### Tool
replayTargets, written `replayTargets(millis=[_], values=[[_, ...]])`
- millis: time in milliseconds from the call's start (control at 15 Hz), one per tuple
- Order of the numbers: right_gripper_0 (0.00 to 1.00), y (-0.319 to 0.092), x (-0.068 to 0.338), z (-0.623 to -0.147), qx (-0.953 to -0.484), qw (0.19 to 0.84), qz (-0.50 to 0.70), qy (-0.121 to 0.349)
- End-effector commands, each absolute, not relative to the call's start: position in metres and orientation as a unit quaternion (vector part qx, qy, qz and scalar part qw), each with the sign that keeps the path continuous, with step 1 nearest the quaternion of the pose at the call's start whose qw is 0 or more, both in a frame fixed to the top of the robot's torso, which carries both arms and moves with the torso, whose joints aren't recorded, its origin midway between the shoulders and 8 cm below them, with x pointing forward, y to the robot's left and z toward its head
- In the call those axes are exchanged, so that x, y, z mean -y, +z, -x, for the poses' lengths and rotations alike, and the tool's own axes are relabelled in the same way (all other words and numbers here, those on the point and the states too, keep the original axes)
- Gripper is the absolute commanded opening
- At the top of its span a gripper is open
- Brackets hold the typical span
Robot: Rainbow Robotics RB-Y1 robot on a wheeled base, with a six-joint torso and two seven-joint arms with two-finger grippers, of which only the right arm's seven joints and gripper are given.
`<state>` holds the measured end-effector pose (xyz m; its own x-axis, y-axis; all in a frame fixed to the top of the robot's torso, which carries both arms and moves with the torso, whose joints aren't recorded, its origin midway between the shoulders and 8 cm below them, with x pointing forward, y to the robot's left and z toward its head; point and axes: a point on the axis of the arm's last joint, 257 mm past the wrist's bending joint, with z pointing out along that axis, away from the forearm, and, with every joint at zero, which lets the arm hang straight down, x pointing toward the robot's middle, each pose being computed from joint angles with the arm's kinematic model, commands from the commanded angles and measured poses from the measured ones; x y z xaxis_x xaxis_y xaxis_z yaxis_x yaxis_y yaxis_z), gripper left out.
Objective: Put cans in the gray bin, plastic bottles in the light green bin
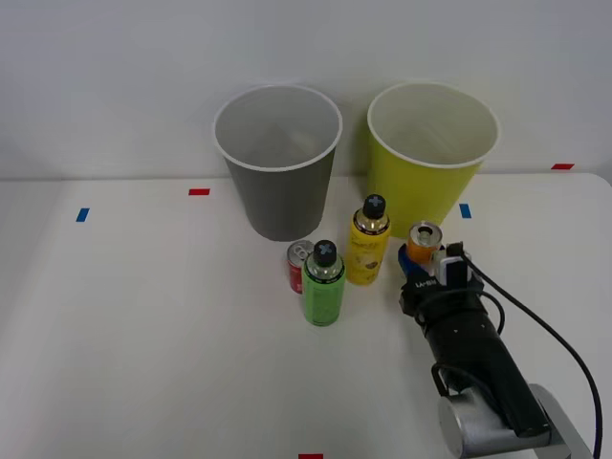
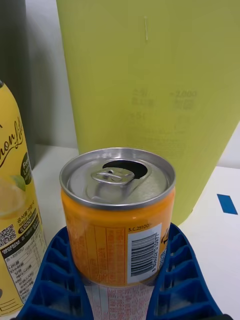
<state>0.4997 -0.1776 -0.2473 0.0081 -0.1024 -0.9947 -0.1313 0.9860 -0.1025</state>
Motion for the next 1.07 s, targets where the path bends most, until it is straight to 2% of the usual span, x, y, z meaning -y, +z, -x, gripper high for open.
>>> replayTargets(millis=[67,467,867,1067], values=[[0.13,-0.247,0.179,-0.498,-0.703,0.706,0.086,0.014],[0.12,-0.250,0.175,-0.476,-0.699,0.709,0.087,0.030],[0.10,-0.219,0.183,-0.421,-0.688,0.721,0.074,0.049],[0.07,-0.184,0.185,-0.398,-0.671,0.736,0.065,0.066]])
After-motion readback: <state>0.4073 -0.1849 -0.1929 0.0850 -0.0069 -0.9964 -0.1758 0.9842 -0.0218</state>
